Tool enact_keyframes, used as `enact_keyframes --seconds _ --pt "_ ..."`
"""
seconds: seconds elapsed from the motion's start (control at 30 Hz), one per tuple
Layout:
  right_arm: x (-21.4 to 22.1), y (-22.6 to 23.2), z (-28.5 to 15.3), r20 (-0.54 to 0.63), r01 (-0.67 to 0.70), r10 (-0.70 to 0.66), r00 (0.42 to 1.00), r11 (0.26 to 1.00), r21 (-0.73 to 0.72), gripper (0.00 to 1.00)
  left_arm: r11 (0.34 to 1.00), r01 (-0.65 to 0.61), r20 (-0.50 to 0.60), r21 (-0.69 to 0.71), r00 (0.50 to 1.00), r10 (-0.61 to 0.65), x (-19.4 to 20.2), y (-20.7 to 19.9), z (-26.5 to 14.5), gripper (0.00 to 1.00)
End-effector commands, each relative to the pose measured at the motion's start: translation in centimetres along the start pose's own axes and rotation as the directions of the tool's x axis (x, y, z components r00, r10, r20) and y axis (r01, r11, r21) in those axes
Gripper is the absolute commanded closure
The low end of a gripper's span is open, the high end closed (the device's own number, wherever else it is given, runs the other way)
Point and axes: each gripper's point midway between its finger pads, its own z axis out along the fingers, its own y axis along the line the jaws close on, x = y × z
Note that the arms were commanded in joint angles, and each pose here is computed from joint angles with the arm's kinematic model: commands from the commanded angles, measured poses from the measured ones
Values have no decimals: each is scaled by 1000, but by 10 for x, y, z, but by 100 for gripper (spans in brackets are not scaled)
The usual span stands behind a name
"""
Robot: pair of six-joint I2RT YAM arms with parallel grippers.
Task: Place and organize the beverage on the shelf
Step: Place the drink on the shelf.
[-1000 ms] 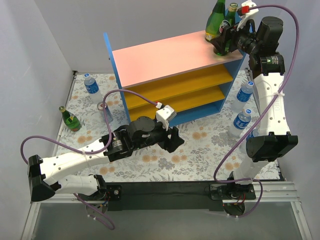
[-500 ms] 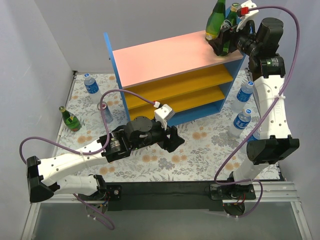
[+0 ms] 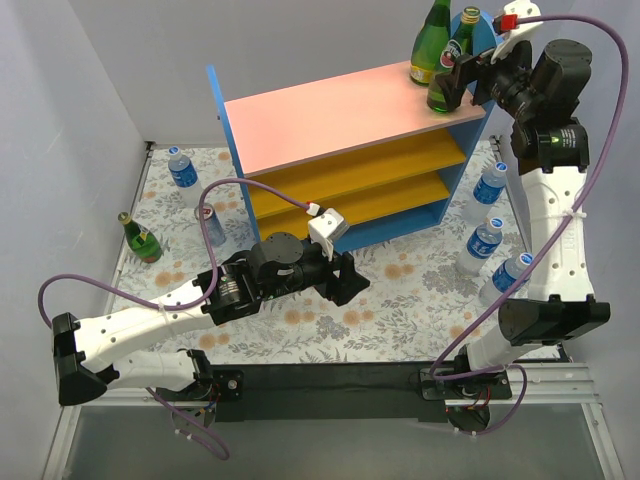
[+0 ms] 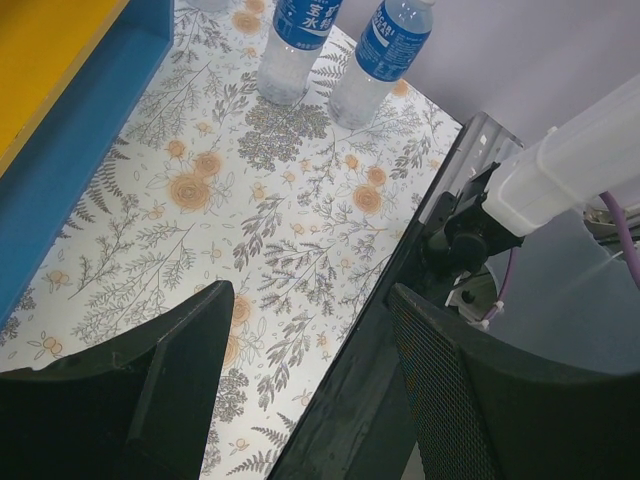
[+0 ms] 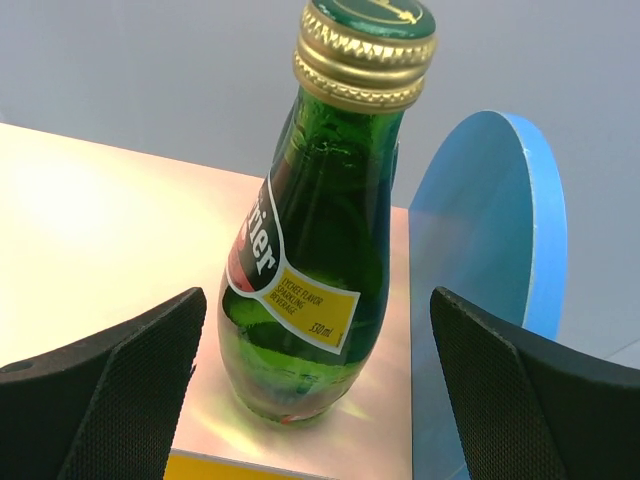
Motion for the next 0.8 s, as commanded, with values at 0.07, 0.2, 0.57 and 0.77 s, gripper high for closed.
enact_keyframes --seconds 0.07,0.2,0.57,0.77 --pt "-6 -6 -5 22 28 -29 999 999 37 3 999 1 37 36 999 -2 -12 -9 -10 37" --pt "-1 -8 -4 12 32 -32 999 999 44 7 999 -1 40 39 999 0 -13 -10 -11 37" --pt "1 -18 0 0 64 -64 998 994 83 20 999 -3 37 41 999 1 -13 -10 -10 37" --pt "0 -19 7 0 58 -58 998 996 72 22 999 0 40 44 999 -2 -13 -11 -11 37"
